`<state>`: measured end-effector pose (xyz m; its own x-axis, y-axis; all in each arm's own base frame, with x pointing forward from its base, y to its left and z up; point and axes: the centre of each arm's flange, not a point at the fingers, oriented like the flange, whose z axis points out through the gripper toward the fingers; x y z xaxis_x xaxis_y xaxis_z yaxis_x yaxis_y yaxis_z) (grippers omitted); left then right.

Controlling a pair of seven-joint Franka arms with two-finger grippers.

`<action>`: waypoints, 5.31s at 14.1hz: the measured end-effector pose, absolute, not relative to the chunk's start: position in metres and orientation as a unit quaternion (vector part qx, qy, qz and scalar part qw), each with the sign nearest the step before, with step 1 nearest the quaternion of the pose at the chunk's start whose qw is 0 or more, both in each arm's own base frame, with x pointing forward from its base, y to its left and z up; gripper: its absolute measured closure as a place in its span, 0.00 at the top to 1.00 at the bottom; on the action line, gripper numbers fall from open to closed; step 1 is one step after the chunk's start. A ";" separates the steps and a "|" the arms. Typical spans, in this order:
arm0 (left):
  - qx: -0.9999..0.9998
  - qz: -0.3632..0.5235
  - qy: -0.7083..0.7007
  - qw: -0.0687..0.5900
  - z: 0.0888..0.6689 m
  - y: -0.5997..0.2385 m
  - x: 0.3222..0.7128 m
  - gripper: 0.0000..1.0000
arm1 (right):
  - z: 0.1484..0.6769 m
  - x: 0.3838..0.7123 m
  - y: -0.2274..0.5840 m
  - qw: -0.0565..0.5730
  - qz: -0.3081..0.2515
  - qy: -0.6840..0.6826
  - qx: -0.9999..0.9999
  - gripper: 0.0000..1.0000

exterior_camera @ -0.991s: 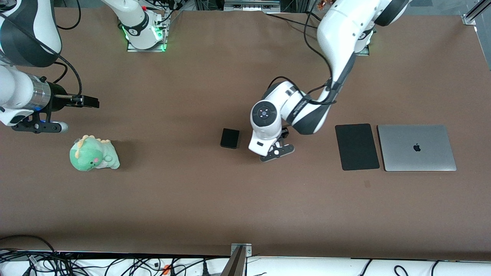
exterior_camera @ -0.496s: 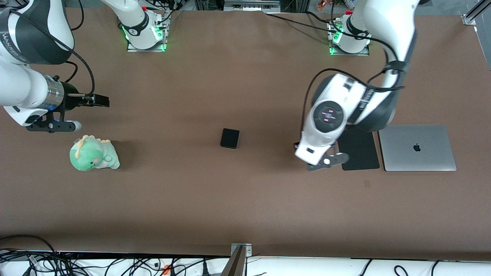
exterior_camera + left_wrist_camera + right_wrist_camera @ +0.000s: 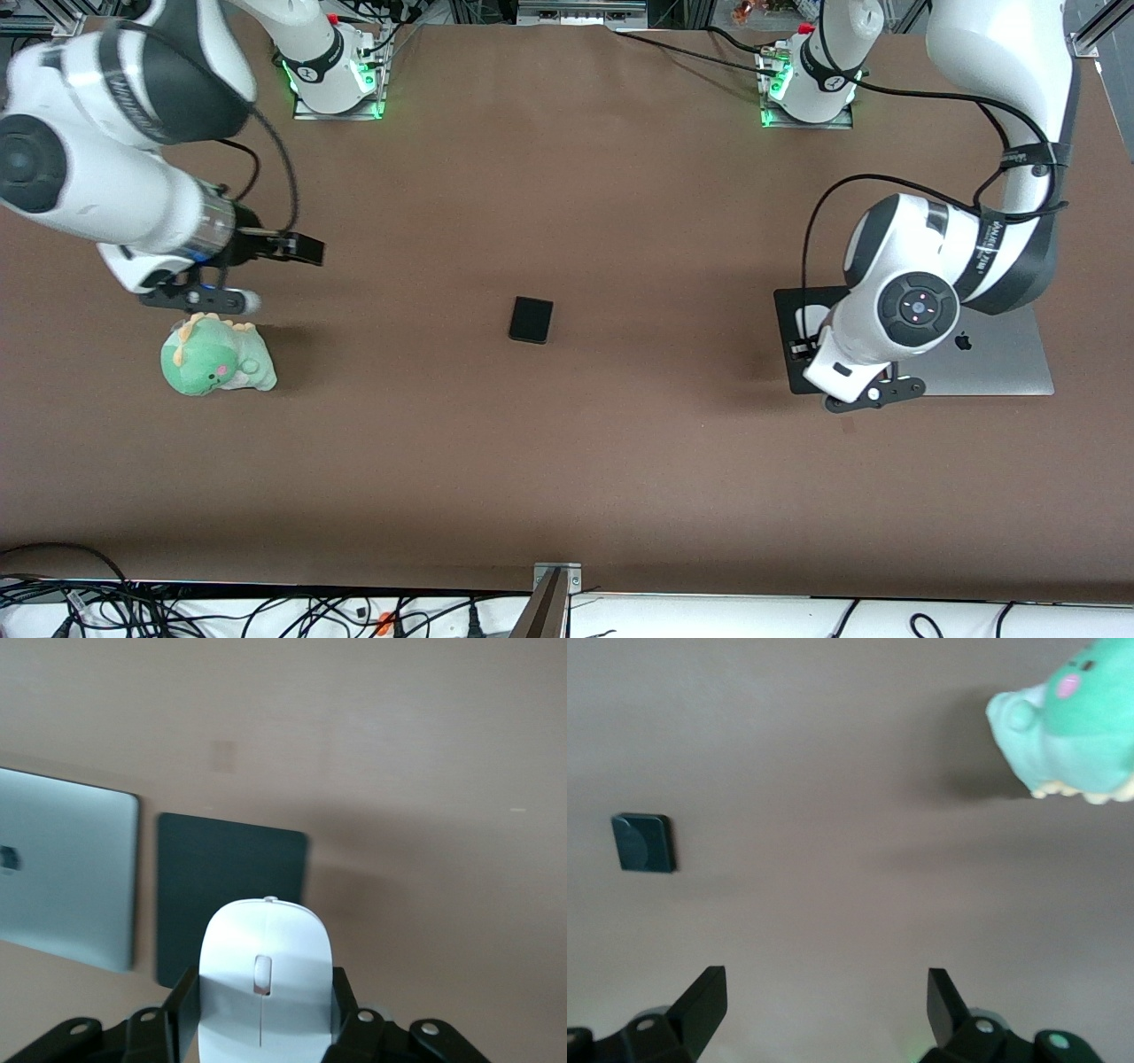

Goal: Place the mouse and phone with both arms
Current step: 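Lower the mouse onto the pad while the right gripper reaches the phone, then grasp the black phone with the right gripper while the left gripper withdraws, then carry the phone with the right gripper beside the green dinosaur toy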

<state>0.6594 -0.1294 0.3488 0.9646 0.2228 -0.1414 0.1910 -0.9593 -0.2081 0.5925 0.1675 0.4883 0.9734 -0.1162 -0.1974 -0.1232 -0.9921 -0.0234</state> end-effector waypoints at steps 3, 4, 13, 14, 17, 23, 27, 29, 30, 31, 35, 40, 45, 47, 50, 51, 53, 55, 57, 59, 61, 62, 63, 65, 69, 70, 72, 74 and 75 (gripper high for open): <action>-0.984 0.094 -0.110 0.100 0.329 -0.089 0.659 0.61 | 0.460 0.596 0.220 0.013 0.079 0.076 -0.994 1.00; -0.984 0.095 -0.111 0.098 0.320 -0.079 0.657 0.61 | 0.449 0.596 0.236 0.013 0.073 0.080 -0.994 1.00; -0.985 0.095 -0.112 0.086 0.205 -0.037 0.638 0.61 | 0.320 0.578 0.381 0.017 0.018 0.079 -0.997 1.00; -0.985 0.098 -0.109 0.090 0.200 -0.036 0.637 0.61 | 0.305 0.574 0.391 0.017 0.016 0.073 -0.997 1.00; -0.985 0.105 -0.105 0.090 0.190 -0.039 0.634 0.61 | 0.270 0.563 0.416 0.017 0.007 0.072 -0.997 1.00; -0.985 0.114 -0.095 0.088 0.181 -0.049 0.629 0.61 | 0.221 0.547 0.446 0.024 -0.012 0.074 -0.997 1.00; -0.986 0.114 -0.090 0.086 0.181 -0.055 0.629 0.68 | 0.196 0.541 0.453 0.025 -0.019 0.078 -0.996 1.00; -0.986 0.114 -0.090 0.086 0.181 -0.055 0.629 0.86 | 0.188 0.539 0.455 0.024 -0.021 0.076 -0.997 1.00; -0.986 0.114 -0.090 0.086 0.181 -0.055 0.629 0.95 | 0.185 0.539 0.455 0.024 -0.023 0.074 -0.997 1.00; -0.986 0.114 -0.091 0.086 0.182 -0.054 0.629 1.00 | 0.182 0.538 0.455 0.023 -0.024 0.073 -0.997 1.00; -0.988 0.091 -0.096 0.084 0.209 -0.051 0.641 1.00 | 0.176 0.539 0.452 0.023 -0.027 0.074 -0.997 1.00; -0.986 0.065 -0.112 0.102 0.339 -0.052 0.662 1.00 | 0.167 0.534 0.455 0.017 -0.033 0.063 -0.997 0.93; -0.988 0.034 -0.107 0.107 0.441 -0.043 0.668 1.00 | 0.171 0.535 0.455 0.016 -0.036 0.060 -0.997 0.80; -0.988 0.025 -0.104 0.108 0.467 -0.039 0.662 1.00 | 0.172 0.537 0.453 0.013 -0.034 0.060 -0.998 0.80; -0.989 0.016 -0.100 0.103 0.514 -0.039 0.644 1.00 | 0.186 0.554 0.442 -0.008 -0.017 0.051 -0.998 0.80; -0.991 0.014 -0.093 0.098 0.531 -0.039 0.636 1.00 | 0.197 0.565 0.434 -0.016 -0.007 0.041 -0.999 0.80; -0.993 0.010 -0.084 0.077 0.561 -0.030 0.622 1.00 | 0.227 0.595 0.402 -0.027 0.014 0.022 -0.999 0.80; -0.996 0.009 -0.073 0.054 0.586 -0.014 0.608 1.00 | 0.261 0.626 0.353 -0.024 0.027 0.010 -0.999 0.80; -0.997 0.011 -0.065 0.047 0.603 -0.002 0.596 1.00 | 0.292 0.646 0.308 -0.013 0.034 0.004 -0.999 0.80; -0.997 0.011 -0.061 0.047 0.616 -0.001 0.586 1.00 | 0.309 0.657 0.273 -0.014 0.041 0.003 -0.999 0.80; -0.997 0.011 -0.059 0.042 0.624 -0.004 0.580 1.00 | 0.313 0.664 0.238 -0.021 0.044 0.007 -0.999 0.80; -0.997 0.011 -0.059 0.038 0.627 -0.006 0.577 1.00 | 0.310 0.666 0.220 -0.028 0.044 0.008 -0.999 0.80; -0.998 0.011 -0.059 0.037 0.629 -0.006 0.575 1.00 | 0.307 0.668 0.203 -0.033 0.042 0.010 -0.999 0.80; -0.997 0.014 -0.059 0.038 0.632 -0.006 0.572 1.00 | 0.297 0.668 0.175 -0.036 0.027 0.014 -0.999 0.80; -0.997 0.014 -0.059 0.038 0.633 -0.007 0.570 1.00 | 0.263 0.654 0.129 -0.033 -0.008 0.021 -0.999 0.80; -0.997 0.015 -0.059 0.038 0.633 -0.007 0.570 1.00 | 0.252 0.649 0.119 -0.033 -0.019 0.021 -0.999 0.80; -0.997 0.015 -0.058 0.038 0.633 -0.007 0.570 1.00 | 0.229 0.636 0.103 -0.032 -0.041 0.019 -0.998 0.80; -0.997 0.015 -0.058 0.038 0.633 -0.007 0.570 1.00 | 0.210 0.623 0.095 -0.031 -0.055 0.025 -0.998 0.80; -0.997 0.015 -0.058 0.038 0.633 -0.007 0.570 1.00 | 0.204 0.617 0.092 -0.029 -0.060 0.028 -0.997 0.80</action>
